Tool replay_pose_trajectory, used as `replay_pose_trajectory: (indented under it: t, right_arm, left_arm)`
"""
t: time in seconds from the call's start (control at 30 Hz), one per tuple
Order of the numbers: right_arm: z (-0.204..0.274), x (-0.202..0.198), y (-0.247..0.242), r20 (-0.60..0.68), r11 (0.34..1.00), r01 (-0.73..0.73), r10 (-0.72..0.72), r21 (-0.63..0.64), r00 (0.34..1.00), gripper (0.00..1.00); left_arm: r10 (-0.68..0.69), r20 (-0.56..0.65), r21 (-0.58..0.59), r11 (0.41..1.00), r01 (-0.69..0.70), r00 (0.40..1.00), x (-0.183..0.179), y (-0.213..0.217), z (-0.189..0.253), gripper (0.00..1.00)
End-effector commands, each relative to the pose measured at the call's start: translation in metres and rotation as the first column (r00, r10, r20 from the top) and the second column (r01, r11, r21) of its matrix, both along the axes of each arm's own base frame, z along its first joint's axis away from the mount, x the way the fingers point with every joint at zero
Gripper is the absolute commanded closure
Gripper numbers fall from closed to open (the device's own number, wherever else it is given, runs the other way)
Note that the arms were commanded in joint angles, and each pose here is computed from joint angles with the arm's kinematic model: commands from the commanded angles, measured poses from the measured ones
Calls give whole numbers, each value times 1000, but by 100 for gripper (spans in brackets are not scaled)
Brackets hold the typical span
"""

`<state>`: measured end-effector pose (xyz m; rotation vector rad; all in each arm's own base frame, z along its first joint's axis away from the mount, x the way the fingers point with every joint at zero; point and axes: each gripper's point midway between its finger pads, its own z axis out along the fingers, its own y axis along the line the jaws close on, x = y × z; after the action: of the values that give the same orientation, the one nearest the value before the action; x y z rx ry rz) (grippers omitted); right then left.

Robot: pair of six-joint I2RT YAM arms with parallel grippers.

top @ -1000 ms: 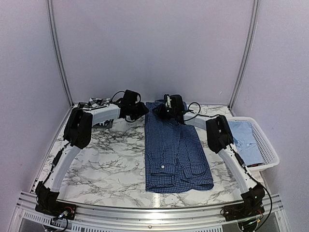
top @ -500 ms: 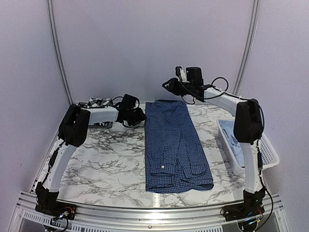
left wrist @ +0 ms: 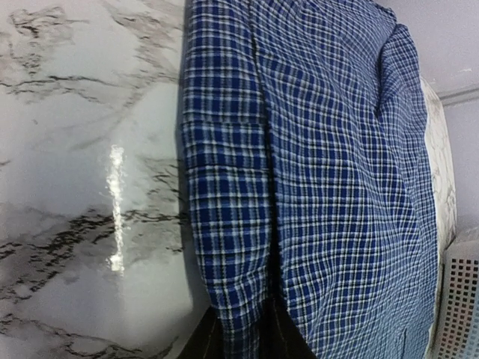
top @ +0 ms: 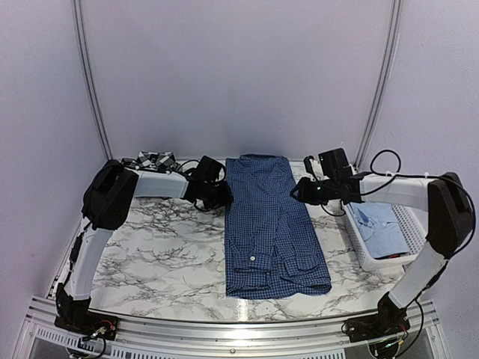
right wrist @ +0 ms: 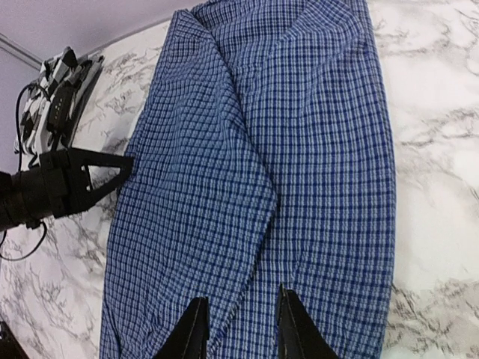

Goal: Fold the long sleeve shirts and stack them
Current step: Smooth out the rectangle-folded shirt at the center of the board, then move the rectangle-folded shirt to the center of the board.

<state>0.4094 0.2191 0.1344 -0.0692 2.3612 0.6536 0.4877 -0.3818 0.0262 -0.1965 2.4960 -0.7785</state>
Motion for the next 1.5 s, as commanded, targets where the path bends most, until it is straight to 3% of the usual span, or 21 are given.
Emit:
replay_pose_trajectory:
  t: [0.0,0.2,0.4,0.63,0.97,1.13,1.47]
  right_arm:
    - [7,-20,-26,47,997,54,-52,-58,998,73]
    - [0,-43,-50,47,988,108,-103,-113,994,73]
    - [-11,-57,-55,18,986,106,-104,-131,994,73]
    - [-24,-77,-38,-29,989,65,-70,-135,997,73]
    - [-58,-146,-28,-168,990,-27,4,-135,986,69]
    - [-71,-177,-26,-243,991,-64,33,-122,969,69]
    - [-86,-223,-39,-335,985,-91,37,-147,941,79]
  left_arm:
    - [1,-65,23,1000,0,998,-20,-2,-15,85]
    - [45,-55,45,998,-43,997,-15,12,-13,100]
    - [58,-58,83,995,-53,997,-11,47,-14,100]
    - [-39,-93,85,995,47,995,-17,64,-19,100]
    - [-64,-60,103,992,70,996,-17,67,-8,84]
    - [-69,-31,93,993,71,997,-19,68,17,60]
    - [-128,-91,55,990,133,988,-92,79,37,59]
